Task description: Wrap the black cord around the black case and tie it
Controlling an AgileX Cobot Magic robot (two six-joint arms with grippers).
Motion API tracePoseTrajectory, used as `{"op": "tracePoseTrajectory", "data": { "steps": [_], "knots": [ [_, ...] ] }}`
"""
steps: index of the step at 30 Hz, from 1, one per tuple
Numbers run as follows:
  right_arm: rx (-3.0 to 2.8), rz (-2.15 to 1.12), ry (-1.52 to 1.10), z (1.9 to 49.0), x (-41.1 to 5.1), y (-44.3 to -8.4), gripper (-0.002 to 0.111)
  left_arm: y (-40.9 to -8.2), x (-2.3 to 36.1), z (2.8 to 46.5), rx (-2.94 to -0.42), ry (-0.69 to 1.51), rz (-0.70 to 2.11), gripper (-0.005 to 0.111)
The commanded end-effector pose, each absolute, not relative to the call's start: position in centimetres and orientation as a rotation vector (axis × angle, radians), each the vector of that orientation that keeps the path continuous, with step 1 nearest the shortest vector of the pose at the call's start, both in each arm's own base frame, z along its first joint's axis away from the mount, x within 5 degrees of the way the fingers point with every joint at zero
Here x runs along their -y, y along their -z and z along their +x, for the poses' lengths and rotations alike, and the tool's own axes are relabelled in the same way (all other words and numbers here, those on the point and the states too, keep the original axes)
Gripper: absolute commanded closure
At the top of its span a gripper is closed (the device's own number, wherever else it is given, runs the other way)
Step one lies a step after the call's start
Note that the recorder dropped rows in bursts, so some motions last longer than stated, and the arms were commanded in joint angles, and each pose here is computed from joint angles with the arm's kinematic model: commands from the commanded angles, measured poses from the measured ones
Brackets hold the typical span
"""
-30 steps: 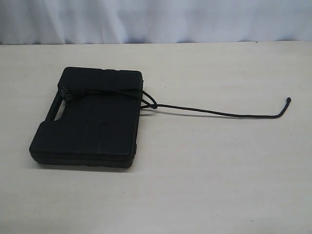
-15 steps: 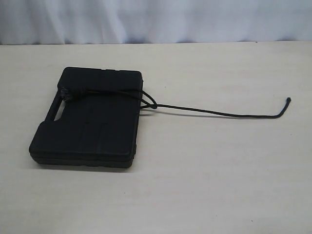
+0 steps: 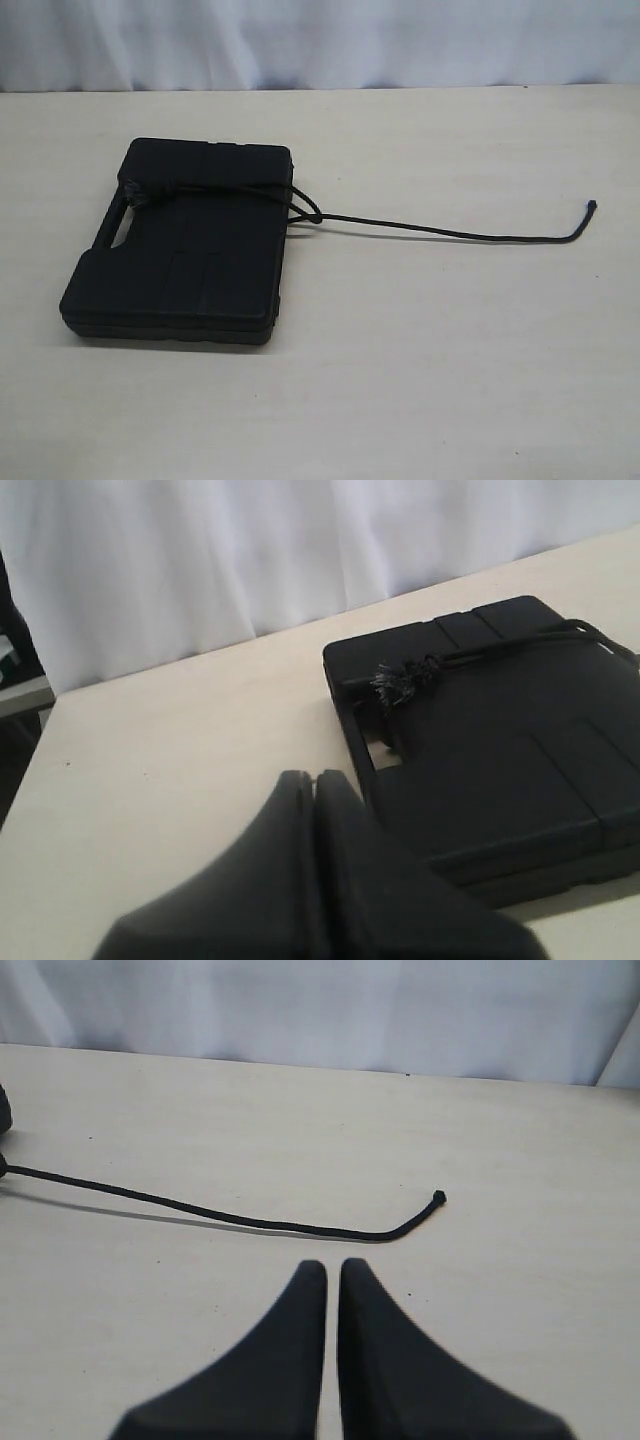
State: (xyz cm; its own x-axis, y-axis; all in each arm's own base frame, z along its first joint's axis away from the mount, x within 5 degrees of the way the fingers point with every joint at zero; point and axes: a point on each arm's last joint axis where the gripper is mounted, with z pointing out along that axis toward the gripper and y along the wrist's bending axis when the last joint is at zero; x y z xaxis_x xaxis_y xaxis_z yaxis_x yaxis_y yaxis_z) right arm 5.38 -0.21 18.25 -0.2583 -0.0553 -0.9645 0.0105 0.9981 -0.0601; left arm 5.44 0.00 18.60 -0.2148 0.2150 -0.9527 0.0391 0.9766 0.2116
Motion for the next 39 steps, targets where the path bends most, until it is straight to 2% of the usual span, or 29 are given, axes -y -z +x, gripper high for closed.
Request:
{"op": "tracePoseTrajectory", "data": {
  "steps": [1, 39],
  "knots": [
    [-1.827, -0.036, 0.077, 5.35, 0.26, -18.23, 0.104, -18.50, -0.01, 5.42, -1.792, -0.126, 0.140, 0.107],
    [-1.827, -0.036, 0.077, 5.35, 0.26, -18.23, 0.104, -18.43, -0.02, 5.40, -1.802, -0.095, 0.100, 0.107]
  ]
}}
